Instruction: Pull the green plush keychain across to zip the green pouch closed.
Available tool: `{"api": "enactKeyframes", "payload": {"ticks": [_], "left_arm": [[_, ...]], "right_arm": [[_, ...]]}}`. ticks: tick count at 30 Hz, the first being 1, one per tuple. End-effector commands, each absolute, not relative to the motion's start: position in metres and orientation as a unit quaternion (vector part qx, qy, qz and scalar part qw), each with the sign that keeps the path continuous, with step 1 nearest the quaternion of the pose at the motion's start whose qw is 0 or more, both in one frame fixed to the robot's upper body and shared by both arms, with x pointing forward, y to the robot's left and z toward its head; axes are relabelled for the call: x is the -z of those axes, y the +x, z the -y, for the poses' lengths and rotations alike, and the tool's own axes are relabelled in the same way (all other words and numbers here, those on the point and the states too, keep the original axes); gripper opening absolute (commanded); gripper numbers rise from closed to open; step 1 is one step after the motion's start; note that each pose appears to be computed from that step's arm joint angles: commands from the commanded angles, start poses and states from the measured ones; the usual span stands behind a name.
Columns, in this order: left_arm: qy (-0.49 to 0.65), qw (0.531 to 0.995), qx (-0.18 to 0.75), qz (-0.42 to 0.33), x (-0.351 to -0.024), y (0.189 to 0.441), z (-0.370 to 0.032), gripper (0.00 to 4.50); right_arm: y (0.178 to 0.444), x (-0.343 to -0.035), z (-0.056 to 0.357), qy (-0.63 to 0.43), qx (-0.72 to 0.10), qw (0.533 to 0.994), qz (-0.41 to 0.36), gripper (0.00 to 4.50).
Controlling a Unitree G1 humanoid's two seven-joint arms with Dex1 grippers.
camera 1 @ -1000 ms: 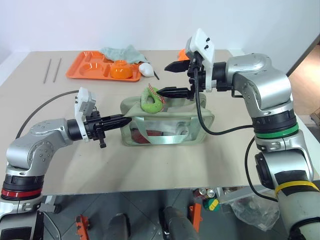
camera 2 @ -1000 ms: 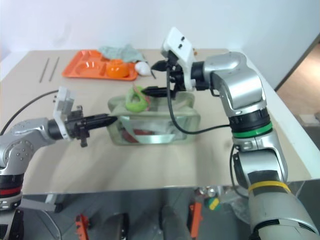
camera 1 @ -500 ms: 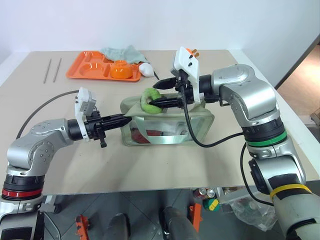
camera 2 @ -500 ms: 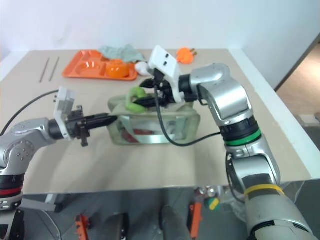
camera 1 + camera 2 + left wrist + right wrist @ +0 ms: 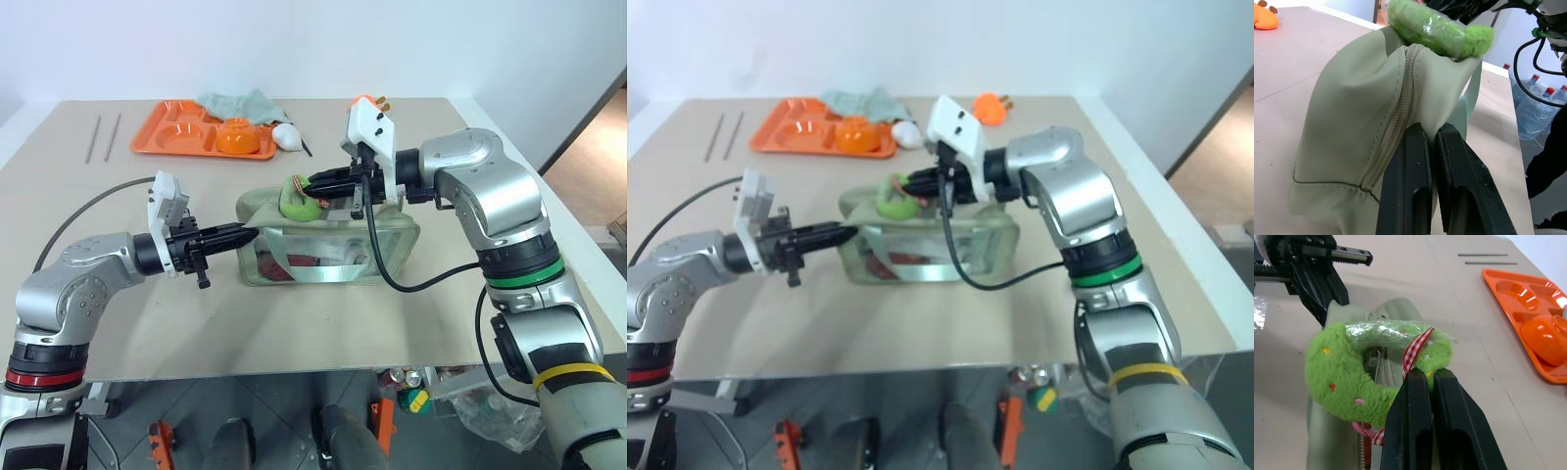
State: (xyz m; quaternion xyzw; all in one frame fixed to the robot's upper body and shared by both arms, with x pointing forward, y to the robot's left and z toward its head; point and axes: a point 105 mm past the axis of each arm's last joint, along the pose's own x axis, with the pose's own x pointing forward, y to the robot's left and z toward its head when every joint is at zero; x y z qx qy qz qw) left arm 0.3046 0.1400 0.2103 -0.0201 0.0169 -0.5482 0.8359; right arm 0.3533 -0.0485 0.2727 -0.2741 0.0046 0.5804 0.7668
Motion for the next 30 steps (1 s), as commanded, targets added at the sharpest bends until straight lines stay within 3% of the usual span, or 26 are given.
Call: {"api": "enactKeyframes", "payload": {"ticks": [1,9,16,21,24,30], "left_arm": [[-0.019,0.834,0.551,-0.015,-0.21,0.304,-0.138,0.0],[-0.023,0.832,0.553,-0.016,-0.208,0.304,-0.135,0.0],[-0.024,0.83,0.557,-0.016,-0.207,0.304,-0.133,0.0],[-0.024,0.83,0.557,-0.016,-0.207,0.304,-0.133,0.0],[-0.025,0.829,0.558,-0.017,-0.206,0.304,-0.133,0.0],[-0.027,0.829,0.559,-0.021,-0.205,0.303,-0.133,0.0]], "right_arm": [[0.352,-0.319,0.08,-0.264,-0.554,0.788,0.047,0.02],[0.357,-0.348,0.144,-0.336,-0.468,0.814,0.075,0.02],[0.352,-0.342,0.191,-0.445,-0.408,0.796,0.045,0.02],[0.364,-0.31,0.251,-0.604,-0.292,0.739,-0.057,0.02],[0.365,-0.286,0.279,-0.642,-0.264,0.71,-0.119,0.02],[0.367,-0.206,0.273,-0.658,-0.31,0.663,-0.175,0.02]]}}
